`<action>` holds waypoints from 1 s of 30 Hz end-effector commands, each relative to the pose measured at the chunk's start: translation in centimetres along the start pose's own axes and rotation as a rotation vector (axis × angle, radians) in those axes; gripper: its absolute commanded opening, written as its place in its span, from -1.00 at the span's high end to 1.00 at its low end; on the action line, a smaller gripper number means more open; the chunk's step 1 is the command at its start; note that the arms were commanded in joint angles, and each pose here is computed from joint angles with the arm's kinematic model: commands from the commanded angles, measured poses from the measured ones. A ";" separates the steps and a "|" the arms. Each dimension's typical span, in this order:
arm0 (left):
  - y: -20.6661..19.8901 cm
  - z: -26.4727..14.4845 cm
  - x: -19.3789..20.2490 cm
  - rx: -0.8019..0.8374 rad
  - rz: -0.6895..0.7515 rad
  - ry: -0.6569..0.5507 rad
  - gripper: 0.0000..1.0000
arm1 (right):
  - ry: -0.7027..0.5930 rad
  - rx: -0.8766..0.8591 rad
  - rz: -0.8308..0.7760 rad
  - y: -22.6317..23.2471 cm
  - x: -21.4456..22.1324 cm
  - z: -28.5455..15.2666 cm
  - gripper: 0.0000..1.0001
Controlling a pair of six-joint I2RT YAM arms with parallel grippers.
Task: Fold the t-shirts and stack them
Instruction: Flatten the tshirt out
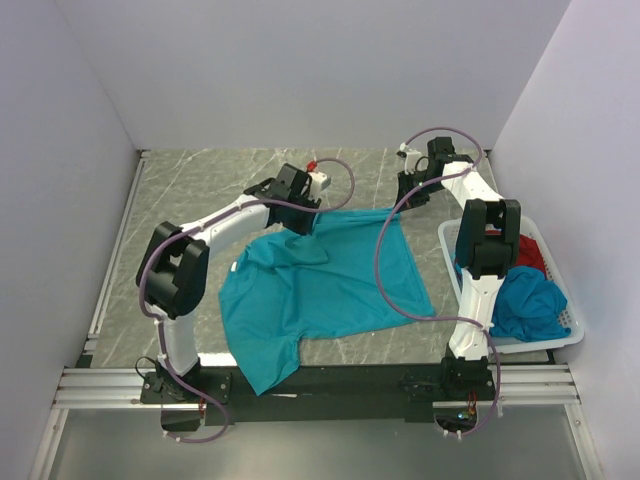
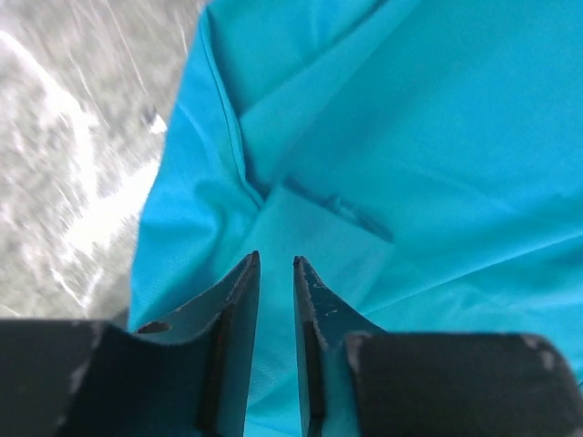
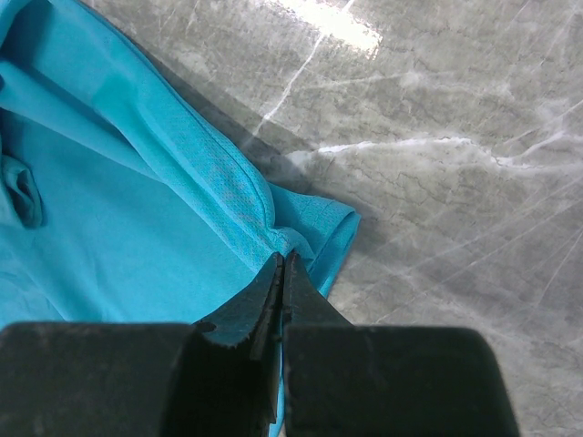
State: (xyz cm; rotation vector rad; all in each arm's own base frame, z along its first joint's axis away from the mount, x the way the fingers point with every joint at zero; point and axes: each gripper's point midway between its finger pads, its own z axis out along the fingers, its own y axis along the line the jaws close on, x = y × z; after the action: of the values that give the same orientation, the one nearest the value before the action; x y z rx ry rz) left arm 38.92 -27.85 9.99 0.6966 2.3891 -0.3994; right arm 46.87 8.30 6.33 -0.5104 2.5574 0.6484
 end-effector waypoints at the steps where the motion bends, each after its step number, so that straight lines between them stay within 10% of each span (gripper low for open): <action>1: -0.5 0.7 1.0 0.033 -0.021 0.016 0.45 | -0.021 -0.015 -0.024 0.8 -0.6 -0.9 1.00; 30: -0.2 5.7 0.7 0.055 -0.024 0.070 0.28 | -0.013 -0.017 -0.025 0.7 -0.4 -0.7 1.00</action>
State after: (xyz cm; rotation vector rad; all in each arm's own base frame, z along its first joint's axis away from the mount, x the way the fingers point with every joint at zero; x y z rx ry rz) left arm 39.72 -29.50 3.46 0.7306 2.5188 -0.4410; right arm 46.79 8.33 6.33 -0.5188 2.5567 0.6515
